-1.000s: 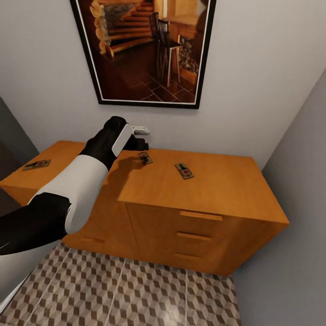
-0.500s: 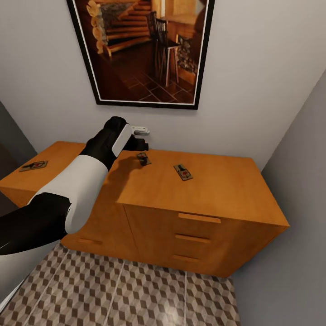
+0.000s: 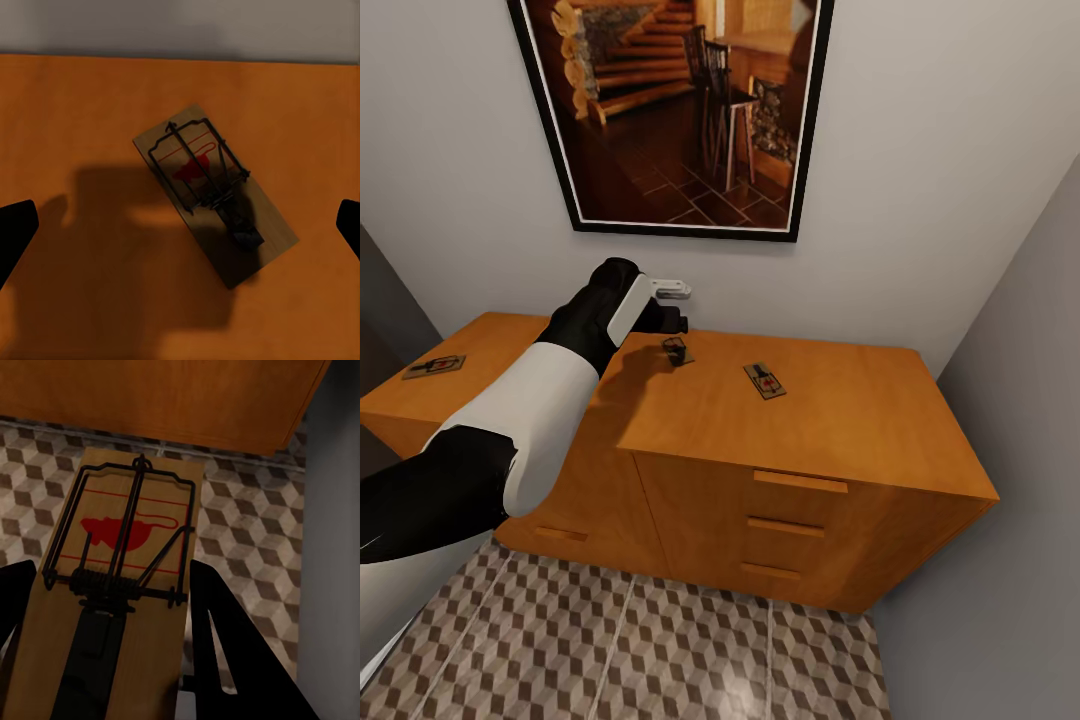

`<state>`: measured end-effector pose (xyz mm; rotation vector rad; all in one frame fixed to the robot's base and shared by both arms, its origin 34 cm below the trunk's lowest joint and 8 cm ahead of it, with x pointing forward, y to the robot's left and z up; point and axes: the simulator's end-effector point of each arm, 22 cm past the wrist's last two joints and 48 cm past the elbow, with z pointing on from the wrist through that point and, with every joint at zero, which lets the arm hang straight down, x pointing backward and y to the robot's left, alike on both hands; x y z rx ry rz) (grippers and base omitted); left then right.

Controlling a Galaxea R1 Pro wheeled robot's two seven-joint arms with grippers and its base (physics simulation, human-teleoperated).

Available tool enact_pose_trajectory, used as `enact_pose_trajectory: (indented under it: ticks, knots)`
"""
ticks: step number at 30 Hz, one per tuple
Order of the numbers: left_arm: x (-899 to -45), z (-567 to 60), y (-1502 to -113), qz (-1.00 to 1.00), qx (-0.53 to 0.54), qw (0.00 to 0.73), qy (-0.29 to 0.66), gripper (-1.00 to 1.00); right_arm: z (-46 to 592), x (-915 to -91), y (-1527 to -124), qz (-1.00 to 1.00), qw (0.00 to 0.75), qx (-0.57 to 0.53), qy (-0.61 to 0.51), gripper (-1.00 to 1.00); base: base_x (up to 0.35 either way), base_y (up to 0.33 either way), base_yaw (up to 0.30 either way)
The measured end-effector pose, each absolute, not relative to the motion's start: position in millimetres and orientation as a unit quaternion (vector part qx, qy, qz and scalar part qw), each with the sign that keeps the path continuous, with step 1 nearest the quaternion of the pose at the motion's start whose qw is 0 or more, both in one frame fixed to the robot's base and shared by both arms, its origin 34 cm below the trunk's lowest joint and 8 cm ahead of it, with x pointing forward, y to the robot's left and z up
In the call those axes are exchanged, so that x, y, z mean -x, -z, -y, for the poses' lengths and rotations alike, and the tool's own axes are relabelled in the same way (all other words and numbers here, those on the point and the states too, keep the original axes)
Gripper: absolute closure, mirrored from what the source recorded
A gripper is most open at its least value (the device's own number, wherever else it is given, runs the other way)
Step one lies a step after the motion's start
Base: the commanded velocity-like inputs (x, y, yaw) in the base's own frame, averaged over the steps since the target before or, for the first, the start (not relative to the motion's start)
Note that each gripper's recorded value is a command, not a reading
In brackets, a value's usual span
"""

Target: Take the four mousetraps from the cabinet in the bathroom and place them on the bathroom floor. Make sure all four end up on the same floor surface, and ensure that at least two of them are either under or directly next to the same bathroom sink.

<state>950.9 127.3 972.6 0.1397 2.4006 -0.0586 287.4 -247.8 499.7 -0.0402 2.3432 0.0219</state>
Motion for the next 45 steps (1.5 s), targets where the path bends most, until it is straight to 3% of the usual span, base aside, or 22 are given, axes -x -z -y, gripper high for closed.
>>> enact_pose_trajectory:
  ticks: [45]
  knots:
    - [-950.9, -127.3, -972.0, -0.931, -0.055, 0.36, 0.022, -1.0, 247.5, -287.2, -499.7, -0.921, 0.388, 0.016, -0.009, 1.0, 0.034, 0.0, 0.0]
